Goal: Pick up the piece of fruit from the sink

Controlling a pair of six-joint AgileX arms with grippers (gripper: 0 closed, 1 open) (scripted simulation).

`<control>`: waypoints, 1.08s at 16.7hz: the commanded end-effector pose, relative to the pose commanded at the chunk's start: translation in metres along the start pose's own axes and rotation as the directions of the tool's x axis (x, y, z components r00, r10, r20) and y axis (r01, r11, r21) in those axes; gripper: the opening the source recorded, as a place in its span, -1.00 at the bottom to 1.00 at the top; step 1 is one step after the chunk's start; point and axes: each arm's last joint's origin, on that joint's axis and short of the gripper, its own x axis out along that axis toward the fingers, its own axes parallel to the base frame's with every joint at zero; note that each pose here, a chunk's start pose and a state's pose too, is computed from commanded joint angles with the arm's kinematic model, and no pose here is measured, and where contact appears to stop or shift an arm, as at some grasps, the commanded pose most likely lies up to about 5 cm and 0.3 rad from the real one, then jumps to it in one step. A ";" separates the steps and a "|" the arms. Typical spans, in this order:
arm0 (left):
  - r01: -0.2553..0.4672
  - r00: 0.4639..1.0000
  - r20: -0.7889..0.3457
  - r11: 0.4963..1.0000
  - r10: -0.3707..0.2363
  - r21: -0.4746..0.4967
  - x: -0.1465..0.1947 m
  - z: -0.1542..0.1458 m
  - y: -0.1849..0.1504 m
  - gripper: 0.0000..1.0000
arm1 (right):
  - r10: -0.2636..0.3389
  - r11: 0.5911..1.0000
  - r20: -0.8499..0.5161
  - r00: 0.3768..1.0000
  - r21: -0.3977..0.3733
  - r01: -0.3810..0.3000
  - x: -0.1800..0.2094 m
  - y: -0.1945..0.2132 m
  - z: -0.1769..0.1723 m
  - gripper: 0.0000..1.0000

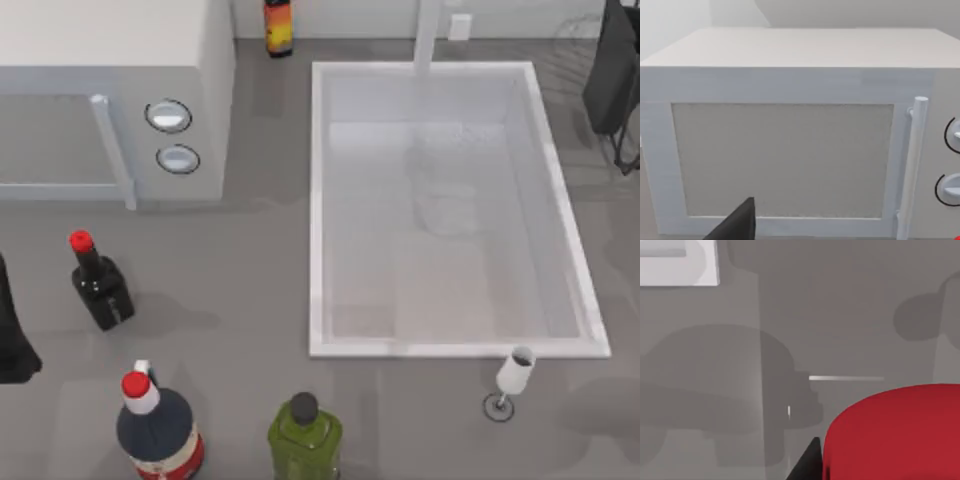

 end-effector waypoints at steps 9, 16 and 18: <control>0.000 1.000 0.000 1.000 0.000 0.000 0.000 0.000 0.000 1.00 | 0.001 1.000 -0.017 1.000 0.001 -0.001 0.030 0.000 -0.007 -0.85; 0.000 1.000 0.000 1.000 0.000 0.000 0.000 0.000 0.000 1.00 | 0.001 1.000 -0.017 1.000 0.001 -0.001 0.030 0.000 -0.007 0.21; 0.000 1.000 0.000 1.000 0.000 0.000 0.000 0.000 0.000 1.00 | 0.001 1.000 -0.017 1.000 0.001 -0.001 0.030 0.000 -0.007 0.51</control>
